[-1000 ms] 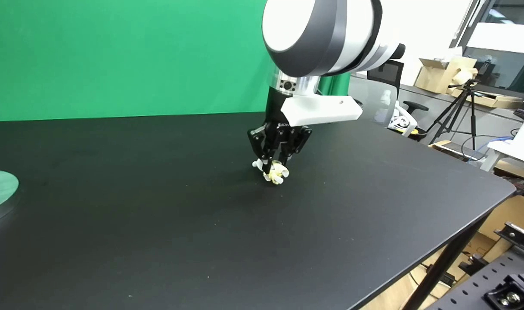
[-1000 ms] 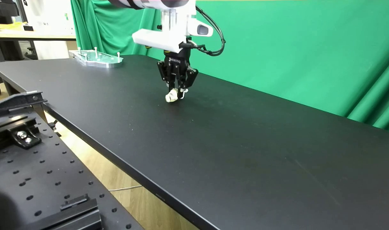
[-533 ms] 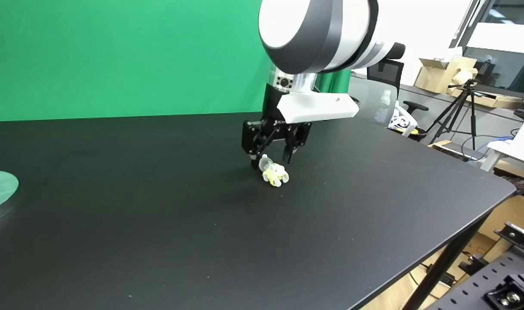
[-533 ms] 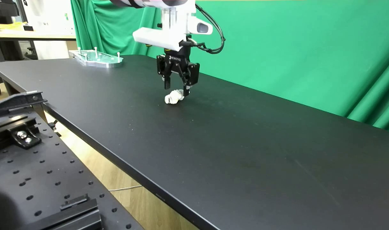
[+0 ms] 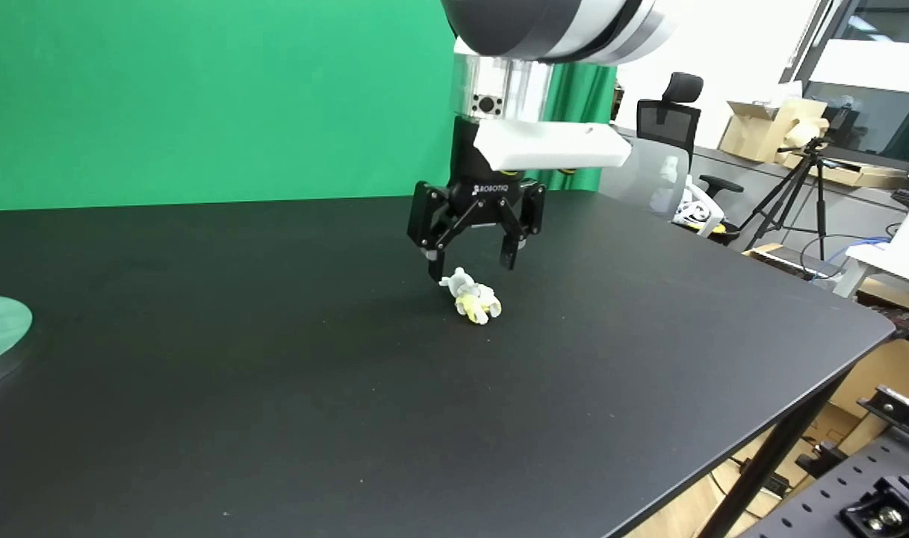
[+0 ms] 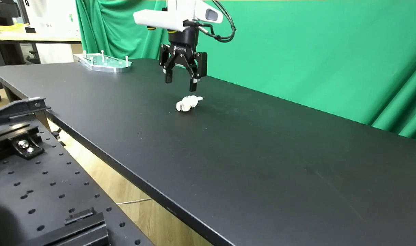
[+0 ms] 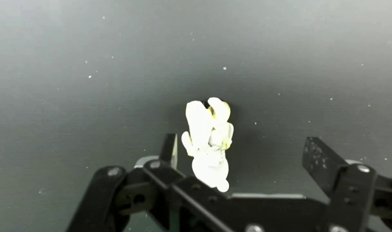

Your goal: Move the white object to the left

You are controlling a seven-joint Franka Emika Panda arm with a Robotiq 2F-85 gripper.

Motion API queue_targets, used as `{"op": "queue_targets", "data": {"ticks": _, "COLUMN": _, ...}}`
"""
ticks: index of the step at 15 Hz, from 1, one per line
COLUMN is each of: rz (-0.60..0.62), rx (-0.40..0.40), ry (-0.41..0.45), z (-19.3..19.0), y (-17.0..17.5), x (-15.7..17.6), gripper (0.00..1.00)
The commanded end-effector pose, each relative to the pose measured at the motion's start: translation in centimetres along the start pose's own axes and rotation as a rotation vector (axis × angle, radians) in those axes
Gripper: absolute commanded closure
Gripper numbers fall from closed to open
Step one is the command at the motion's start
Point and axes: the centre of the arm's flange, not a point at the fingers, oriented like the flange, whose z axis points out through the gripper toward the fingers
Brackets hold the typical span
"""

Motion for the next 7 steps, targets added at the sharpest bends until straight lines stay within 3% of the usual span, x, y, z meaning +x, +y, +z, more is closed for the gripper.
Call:
{"op": "queue_targets", "data": {"ticks": 1, "rz": 0.073, "rx": -0.044, "ry": -0.017, "z": -3.4, "y": -0.4, "x": -1.2, "gripper": 0.00}}
{"op": "queue_targets", "data": {"ticks": 7, "rz": 0.169, "rx": -0.085, "ry": -0.005, "z": -5.3, "y": 0.1, "x": -2.0, "gripper": 0.00}}
